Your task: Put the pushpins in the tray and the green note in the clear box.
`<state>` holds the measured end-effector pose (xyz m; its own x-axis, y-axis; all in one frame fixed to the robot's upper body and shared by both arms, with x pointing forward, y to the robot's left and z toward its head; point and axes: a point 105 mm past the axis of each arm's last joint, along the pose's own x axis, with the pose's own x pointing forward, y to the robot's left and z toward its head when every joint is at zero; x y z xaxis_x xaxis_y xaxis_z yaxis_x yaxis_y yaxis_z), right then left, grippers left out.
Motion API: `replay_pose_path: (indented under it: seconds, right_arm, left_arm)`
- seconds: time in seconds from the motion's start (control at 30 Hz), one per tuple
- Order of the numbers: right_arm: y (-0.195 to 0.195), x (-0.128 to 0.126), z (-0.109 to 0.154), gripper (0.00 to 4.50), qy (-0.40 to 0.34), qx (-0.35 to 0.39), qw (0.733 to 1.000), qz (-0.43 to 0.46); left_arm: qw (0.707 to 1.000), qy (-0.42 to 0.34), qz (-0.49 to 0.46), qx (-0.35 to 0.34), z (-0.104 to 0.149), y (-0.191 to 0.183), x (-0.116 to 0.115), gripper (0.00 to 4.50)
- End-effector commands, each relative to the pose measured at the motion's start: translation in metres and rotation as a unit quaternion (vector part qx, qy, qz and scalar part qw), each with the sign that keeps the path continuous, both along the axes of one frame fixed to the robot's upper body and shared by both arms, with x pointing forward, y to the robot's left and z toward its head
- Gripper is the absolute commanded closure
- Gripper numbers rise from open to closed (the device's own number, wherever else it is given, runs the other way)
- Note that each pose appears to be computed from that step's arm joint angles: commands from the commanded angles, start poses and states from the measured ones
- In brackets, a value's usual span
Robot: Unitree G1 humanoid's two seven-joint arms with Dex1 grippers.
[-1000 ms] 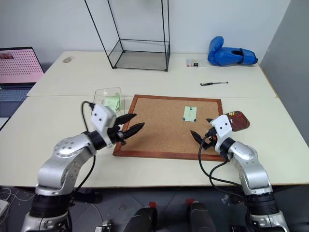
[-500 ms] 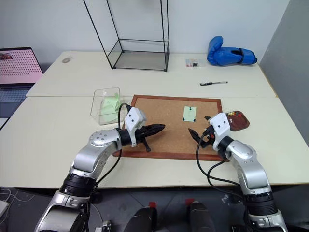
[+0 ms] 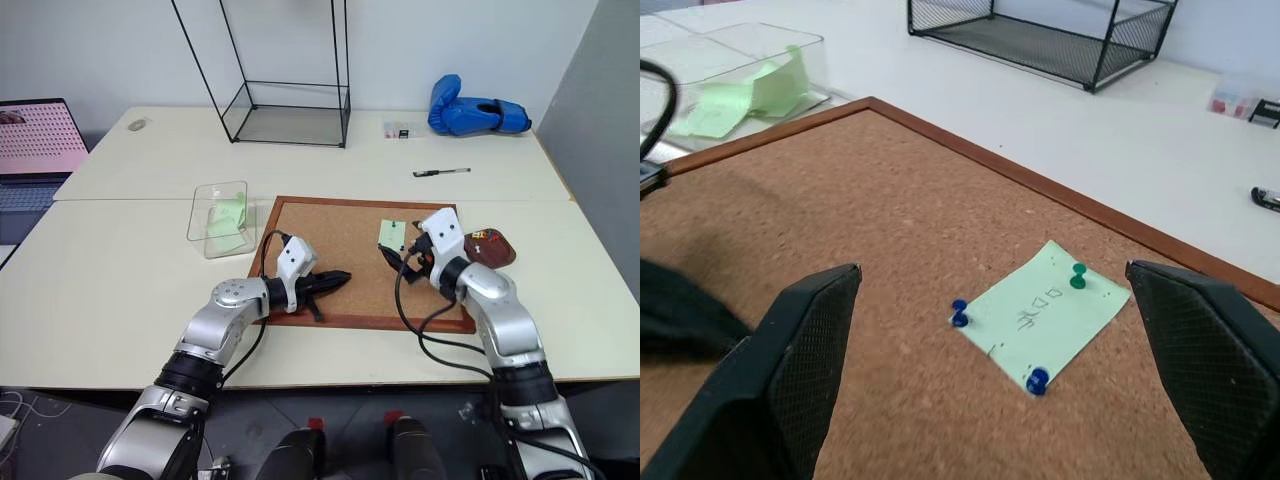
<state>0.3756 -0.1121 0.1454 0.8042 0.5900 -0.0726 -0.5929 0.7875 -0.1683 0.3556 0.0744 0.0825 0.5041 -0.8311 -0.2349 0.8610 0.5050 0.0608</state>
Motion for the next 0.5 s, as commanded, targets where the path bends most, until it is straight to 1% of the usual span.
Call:
replay_pose_path:
  seconds: [0.03, 0.17, 0.37, 0.43, 0.47, 0.5]
  right_arm:
    - [0.000, 0.029, 0.012, 0.00, 0.005, 0.010, 1.000, -0.021]
    - [-0.001, 0.056, 0.011, 0.00, 0.022, -0.002, 0.999, -0.037]
    - [0.000, 0.078, 0.001, 0.00, 0.041, -0.017, 0.998, -0.050]
    - [0.001, 0.081, -0.002, 0.37, 0.045, -0.027, 0.997, -0.052]
    - [0.002, 0.082, -0.004, 0.45, 0.045, -0.032, 0.997, -0.053]
    - [0.003, 0.083, -0.005, 0.70, 0.046, -0.035, 0.997, -0.053]
  left_arm:
    - [1.000, 0.008, -0.018, 0.008, -0.006, -0.006, -0.005, 4.49]
    - [1.000, 0.016, -0.024, 0.013, -0.011, -0.006, -0.010, 4.49]
    - [0.999, 0.020, -0.023, 0.016, -0.012, -0.005, -0.015, 4.49]
    - [0.999, 0.021, -0.022, 0.018, -0.013, -0.004, -0.016, 4.50]
    - [0.999, 0.021, -0.022, 0.018, -0.013, -0.004, -0.017, 4.50]
    - [0.999, 0.021, -0.021, 0.018, -0.013, -0.003, -0.017, 4.50]
